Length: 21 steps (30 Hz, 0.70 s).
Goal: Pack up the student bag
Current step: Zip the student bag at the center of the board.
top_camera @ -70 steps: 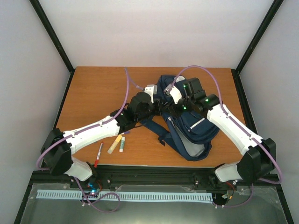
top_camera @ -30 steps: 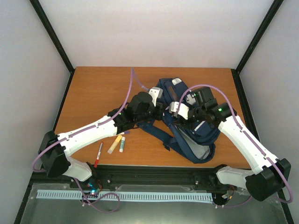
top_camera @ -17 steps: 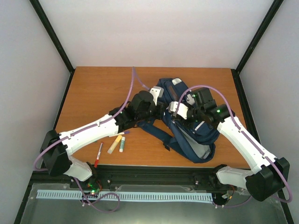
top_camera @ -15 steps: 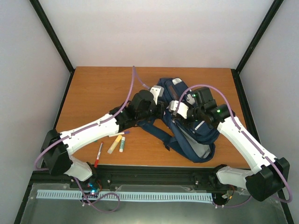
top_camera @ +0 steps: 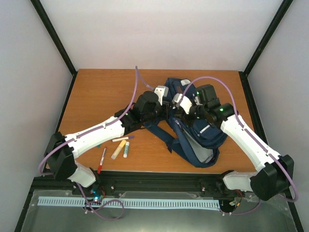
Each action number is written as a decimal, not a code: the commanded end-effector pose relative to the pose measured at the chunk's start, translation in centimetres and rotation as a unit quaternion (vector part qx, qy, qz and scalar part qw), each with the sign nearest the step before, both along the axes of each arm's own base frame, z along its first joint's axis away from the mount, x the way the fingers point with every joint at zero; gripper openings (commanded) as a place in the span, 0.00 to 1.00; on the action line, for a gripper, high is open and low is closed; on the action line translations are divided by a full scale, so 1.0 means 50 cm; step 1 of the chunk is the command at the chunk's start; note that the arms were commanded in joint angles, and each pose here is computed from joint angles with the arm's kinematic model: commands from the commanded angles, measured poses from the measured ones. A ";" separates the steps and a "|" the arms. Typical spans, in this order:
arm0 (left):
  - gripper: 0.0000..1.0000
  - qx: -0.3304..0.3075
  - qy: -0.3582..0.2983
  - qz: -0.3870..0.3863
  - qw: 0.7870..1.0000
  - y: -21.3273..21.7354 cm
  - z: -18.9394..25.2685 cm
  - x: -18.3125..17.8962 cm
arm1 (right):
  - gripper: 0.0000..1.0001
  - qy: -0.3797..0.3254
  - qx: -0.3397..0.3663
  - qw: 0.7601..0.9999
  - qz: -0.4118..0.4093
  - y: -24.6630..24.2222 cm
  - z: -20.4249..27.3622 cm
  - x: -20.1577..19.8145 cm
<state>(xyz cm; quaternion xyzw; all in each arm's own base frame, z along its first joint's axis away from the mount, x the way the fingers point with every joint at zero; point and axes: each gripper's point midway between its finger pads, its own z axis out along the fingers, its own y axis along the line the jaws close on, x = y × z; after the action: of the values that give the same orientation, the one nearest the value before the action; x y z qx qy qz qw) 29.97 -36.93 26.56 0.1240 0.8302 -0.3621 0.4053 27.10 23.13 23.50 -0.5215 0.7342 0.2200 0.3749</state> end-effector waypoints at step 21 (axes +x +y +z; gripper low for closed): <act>0.01 -0.143 -0.045 -0.078 0.986 -0.027 0.146 -0.093 | 0.03 0.011 0.160 0.987 -0.021 0.105 0.158 0.115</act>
<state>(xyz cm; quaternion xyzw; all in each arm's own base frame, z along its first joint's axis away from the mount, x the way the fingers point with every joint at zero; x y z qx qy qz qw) 31.04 -35.53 26.86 0.0774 0.8152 -0.3749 0.4346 29.67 25.66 23.85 -0.4377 0.7815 0.2965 0.3314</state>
